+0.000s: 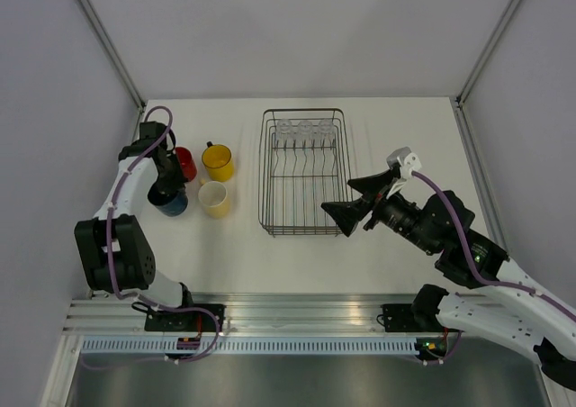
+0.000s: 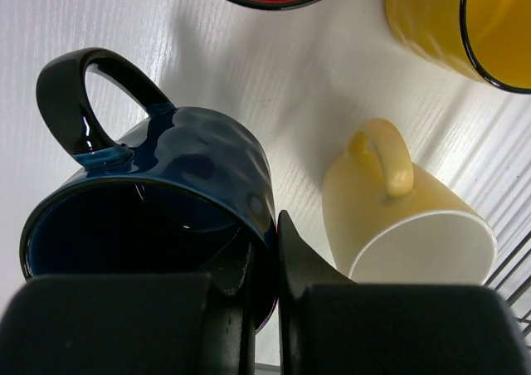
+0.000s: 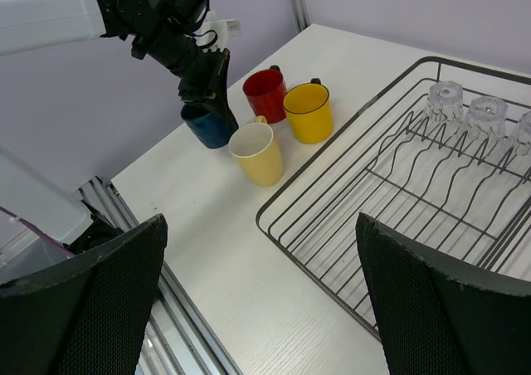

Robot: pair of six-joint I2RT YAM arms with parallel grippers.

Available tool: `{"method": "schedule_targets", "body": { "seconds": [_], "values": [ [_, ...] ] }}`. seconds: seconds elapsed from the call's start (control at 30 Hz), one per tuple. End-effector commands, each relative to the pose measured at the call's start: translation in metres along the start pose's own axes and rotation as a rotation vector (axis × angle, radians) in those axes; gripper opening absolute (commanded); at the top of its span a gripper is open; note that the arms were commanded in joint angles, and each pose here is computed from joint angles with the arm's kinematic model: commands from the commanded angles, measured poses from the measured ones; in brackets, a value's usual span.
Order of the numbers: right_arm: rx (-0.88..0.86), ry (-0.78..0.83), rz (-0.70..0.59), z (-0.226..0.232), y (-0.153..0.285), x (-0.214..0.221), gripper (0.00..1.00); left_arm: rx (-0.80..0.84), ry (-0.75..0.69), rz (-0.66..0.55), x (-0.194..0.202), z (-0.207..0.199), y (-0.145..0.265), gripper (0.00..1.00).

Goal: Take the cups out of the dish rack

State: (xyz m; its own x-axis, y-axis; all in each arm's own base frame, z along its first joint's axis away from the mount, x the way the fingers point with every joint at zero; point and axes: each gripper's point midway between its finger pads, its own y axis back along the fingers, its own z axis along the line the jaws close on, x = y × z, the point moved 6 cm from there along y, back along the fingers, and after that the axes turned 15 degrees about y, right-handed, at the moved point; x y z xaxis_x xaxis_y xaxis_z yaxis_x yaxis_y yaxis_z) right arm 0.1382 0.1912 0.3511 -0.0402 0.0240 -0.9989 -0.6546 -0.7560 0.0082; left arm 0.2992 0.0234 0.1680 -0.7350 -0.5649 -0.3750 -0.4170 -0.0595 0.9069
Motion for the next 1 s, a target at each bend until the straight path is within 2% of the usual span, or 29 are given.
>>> {"method": "schedule_targets", "body": {
  "seconds": [0.0,0.7,0.9,0.97],
  "values": [
    [-0.017,0.031,-0.052,0.0,0.009,-0.017,0.98,0.075,-0.04,-0.082,-0.027,-0.015,0.012,0.02],
    [-0.047,0.044,-0.075,0.003,0.014,-0.015,0.98,0.023,-0.015,0.049,-0.009,-0.01,-0.051,0.02],
    [-0.056,0.049,-0.075,0.004,0.014,-0.015,0.98,0.017,-0.017,0.047,-0.007,-0.008,-0.05,0.03],
    [-0.054,0.055,-0.075,0.003,0.015,-0.014,0.98,0.024,-0.021,0.054,-0.006,-0.009,-0.049,0.06]
  ]
}}
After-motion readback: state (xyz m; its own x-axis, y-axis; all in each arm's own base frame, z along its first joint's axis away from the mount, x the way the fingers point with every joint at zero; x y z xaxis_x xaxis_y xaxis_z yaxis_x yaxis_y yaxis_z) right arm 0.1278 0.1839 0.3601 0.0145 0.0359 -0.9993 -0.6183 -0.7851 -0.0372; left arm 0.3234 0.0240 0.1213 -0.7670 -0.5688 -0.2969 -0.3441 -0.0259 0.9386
